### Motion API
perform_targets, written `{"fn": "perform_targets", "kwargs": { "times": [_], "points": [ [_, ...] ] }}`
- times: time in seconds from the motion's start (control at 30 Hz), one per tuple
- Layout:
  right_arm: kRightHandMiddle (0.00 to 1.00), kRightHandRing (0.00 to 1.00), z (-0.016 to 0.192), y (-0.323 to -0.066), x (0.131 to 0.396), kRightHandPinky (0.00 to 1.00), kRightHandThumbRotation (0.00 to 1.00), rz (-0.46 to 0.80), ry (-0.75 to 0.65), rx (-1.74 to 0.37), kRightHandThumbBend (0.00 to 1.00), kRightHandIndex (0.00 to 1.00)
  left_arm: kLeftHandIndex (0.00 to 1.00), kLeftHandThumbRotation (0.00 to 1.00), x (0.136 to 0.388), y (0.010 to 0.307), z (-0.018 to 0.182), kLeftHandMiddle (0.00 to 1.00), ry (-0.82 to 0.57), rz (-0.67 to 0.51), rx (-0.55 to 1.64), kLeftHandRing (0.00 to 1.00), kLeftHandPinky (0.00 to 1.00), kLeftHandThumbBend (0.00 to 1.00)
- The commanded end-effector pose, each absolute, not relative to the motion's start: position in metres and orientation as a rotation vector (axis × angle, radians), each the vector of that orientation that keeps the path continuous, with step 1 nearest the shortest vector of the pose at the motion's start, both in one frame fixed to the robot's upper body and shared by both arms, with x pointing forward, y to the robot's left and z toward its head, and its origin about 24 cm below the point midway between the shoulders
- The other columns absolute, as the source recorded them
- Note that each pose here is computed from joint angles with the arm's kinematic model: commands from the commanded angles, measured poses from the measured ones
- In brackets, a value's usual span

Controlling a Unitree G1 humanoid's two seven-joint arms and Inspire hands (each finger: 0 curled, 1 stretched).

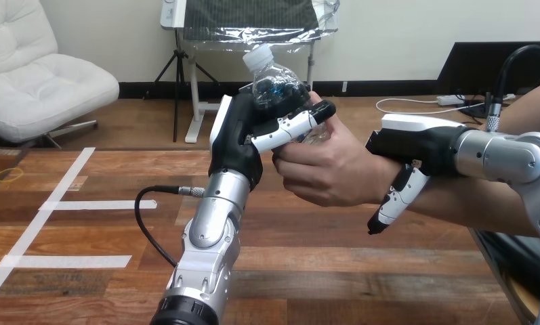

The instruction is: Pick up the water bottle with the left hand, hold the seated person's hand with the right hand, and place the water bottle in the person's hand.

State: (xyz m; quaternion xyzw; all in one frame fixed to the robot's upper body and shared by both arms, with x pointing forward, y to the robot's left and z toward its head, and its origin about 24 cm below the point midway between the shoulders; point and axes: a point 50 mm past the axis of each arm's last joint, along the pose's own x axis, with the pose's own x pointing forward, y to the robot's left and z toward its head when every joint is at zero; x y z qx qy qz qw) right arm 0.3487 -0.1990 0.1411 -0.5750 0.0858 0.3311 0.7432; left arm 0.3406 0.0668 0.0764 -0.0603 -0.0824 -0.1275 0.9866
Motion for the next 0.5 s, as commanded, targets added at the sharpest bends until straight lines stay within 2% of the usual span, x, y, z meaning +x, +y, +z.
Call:
{"fn": "perform_targets", "kwargs": {
  "times": [0.0, 0.2, 0.23, 0.47],
  "points": [
    [0.39, 0.31, 0.148, -0.198, 0.352, 0.24, 0.04, 0.707, 0.166, -1.242, 0.88, 0.38, 0.55, 0.18, 0.336, 0.035, 0.099, 0.51, -0.244, -0.390, -0.093, 0.44, 0.34, 0.74],
    [0.45, 0.38, 0.148, -0.201, 0.349, 0.29, 0.17, 0.725, 0.187, -1.242, 0.90, 0.48, 0.71, 0.44, 0.334, 0.040, 0.099, 0.65, -0.259, -0.385, -0.050, 0.62, 0.48, 0.79],
    [0.48, 0.41, 0.148, -0.201, 0.348, 0.32, 0.24, 0.728, 0.191, -1.244, 0.92, 0.53, 0.75, 0.52, 0.333, 0.042, 0.099, 0.70, -0.262, -0.384, -0.043, 0.68, 0.55, 0.80],
    [0.56, 0.49, 0.149, -0.206, 0.344, 0.40, 0.40, 0.739, 0.214, -1.234, 0.97, 0.64, 0.82, 0.69, 0.331, 0.049, 0.102, 0.79, -0.288, -0.359, -0.015, 0.78, 0.70, 0.82]
  ]
}}
